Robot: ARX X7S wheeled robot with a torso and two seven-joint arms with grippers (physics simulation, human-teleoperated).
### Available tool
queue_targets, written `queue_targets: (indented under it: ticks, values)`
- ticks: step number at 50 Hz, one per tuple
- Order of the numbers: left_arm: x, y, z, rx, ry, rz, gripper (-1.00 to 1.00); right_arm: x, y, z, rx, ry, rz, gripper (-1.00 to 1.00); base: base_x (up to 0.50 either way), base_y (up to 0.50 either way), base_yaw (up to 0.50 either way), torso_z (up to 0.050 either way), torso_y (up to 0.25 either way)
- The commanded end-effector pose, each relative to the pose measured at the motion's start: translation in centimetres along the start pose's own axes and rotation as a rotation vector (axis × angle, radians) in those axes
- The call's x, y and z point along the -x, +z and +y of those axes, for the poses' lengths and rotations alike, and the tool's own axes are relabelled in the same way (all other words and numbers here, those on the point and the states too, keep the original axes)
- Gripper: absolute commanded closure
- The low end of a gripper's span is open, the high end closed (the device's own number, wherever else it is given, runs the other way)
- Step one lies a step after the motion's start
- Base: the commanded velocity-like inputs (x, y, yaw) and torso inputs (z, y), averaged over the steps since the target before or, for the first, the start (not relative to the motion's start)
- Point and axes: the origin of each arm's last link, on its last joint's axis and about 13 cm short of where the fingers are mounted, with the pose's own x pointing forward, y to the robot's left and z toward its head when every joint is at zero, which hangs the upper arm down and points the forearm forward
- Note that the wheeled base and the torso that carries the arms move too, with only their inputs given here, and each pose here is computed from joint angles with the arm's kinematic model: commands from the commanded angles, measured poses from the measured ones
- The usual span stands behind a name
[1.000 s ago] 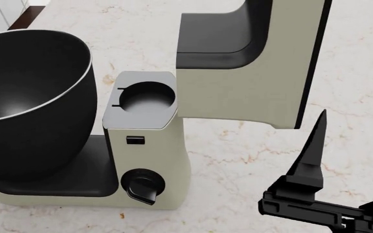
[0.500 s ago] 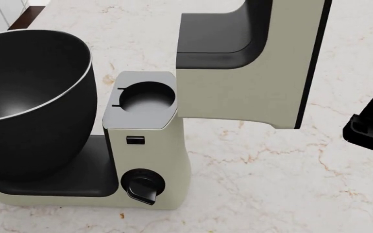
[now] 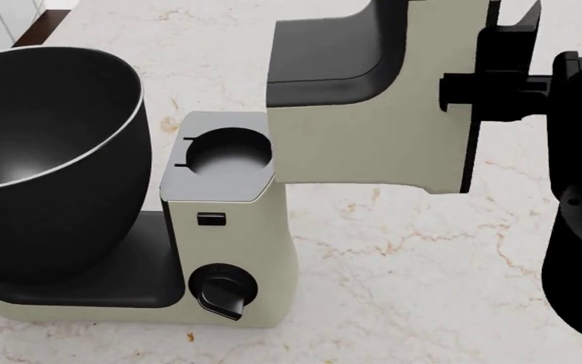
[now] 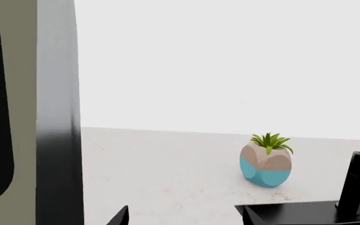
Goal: Close the stand mixer head.
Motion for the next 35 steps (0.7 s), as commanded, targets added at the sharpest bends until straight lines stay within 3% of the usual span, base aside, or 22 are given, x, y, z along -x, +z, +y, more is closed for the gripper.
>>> queue_targets:
  ticks: [1, 9, 16, 22, 29, 33, 35]
  values:
    - [0.1, 0.5, 0.2, 0.008, -0.036, -0.001, -1.00, -1.7, 1.9, 3.9, 0.092, 0.266, 0.060, -1.00, 0.01, 0.00, 0.01, 0.000, 0.000]
    - [0.0, 0.7, 0.5, 0.021, -0.030, -0.004, -1.00, -2.0, 2.6, 6.1, 0.100, 0.440, 0.050, -1.00, 0.01, 0.00, 0.01, 0.000, 0.000]
    - [0.4, 1.0, 0.7, 0.040, -0.051, -0.031, -1.00, -2.0, 2.5, 10.6, 0.178, 0.561, 0.070, -1.00, 0.01, 0.00, 0.01, 0.000, 0.000]
    - [0.8, 1.8, 0.9, 0.055, -0.082, -0.070, -1.00, -2.0, 1.6, 14.1, 0.305, 0.639, 0.124, -1.00, 0.00, 0.00, 0.00, 0.000, 0.000]
    - [1.0, 2.4, 1.2, 0.073, -0.094, -0.103, -1.00, -1.4, -0.7, 17.7, 0.509, 0.742, 0.234, -1.00, 0.00, 0.00, 0.00, 0.000, 0.000]
    - [1.3, 2.9, 1.3, 0.090, -0.110, -0.122, -1.00, -0.9, -3.3, 20.0, 0.665, 0.820, 0.327, -1.00, 0.00, 0.00, 0.00, 0.000, 0.000]
    - [1.4, 3.0, 1.2, 0.094, -0.120, -0.127, -1.00, -0.6, -4.2, 20.5, 0.691, 0.853, 0.365, -1.00, 0.01, 0.00, 0.00, 0.000, 0.000]
